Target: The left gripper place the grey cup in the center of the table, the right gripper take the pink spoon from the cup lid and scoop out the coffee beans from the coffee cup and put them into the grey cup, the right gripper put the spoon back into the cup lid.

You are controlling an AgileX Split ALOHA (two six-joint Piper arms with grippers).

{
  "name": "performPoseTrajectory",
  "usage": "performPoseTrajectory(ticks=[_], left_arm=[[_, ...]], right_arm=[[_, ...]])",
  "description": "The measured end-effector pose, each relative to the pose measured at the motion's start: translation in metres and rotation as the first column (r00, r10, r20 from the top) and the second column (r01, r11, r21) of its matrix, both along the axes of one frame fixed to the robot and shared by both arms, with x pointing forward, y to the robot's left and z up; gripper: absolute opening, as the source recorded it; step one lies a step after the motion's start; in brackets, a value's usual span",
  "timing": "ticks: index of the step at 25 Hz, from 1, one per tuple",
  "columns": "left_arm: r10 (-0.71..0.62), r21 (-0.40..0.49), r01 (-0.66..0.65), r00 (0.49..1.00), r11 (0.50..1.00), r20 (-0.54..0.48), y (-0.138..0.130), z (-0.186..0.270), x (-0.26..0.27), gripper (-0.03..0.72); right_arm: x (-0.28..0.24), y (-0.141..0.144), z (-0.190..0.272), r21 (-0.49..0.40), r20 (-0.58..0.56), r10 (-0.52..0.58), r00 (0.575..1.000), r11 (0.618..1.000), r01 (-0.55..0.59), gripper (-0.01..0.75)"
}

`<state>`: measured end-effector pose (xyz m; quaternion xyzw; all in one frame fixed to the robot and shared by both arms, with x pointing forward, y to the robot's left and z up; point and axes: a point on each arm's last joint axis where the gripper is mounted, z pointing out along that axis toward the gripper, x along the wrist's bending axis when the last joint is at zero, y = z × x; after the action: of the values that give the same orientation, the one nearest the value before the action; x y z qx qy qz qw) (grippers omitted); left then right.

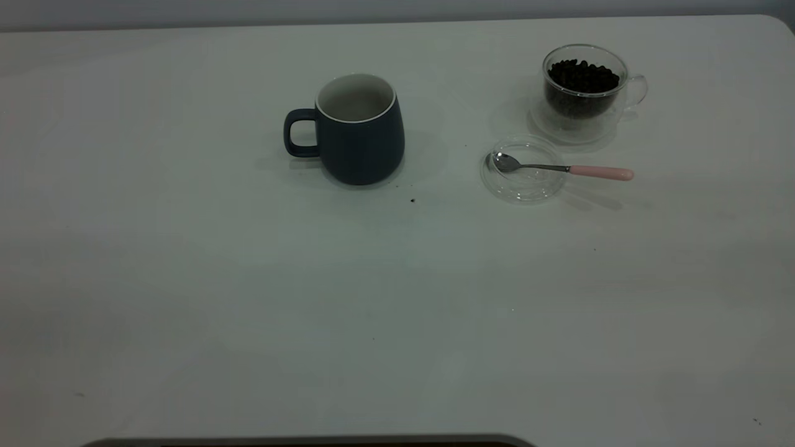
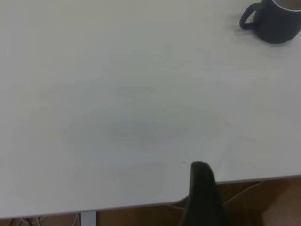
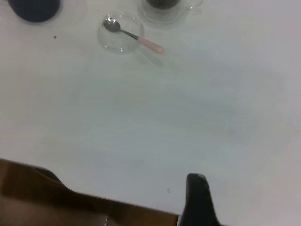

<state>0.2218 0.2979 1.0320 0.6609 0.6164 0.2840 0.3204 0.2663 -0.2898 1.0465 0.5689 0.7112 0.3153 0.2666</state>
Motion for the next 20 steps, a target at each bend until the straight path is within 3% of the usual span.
performPoseTrajectory(ticks=[11,20], left_arm=[[0.0,0.0,0.0,1.0,1.0,0.0,0.0,0.0,0.0,0.569],[-0.001,0.002,0.001,1.0,1.0,0.0,0.0,0.0,0.0,0.569]], right_arm=[[-0.001,-0.001,-0.009,-0.014,-0.051,-0.001,0.999,1.0,0.0,0.575],[-0.024,-0.004,-0.007,0.0,0.107,-0.082,0.991,0.997,0.083,0.575]])
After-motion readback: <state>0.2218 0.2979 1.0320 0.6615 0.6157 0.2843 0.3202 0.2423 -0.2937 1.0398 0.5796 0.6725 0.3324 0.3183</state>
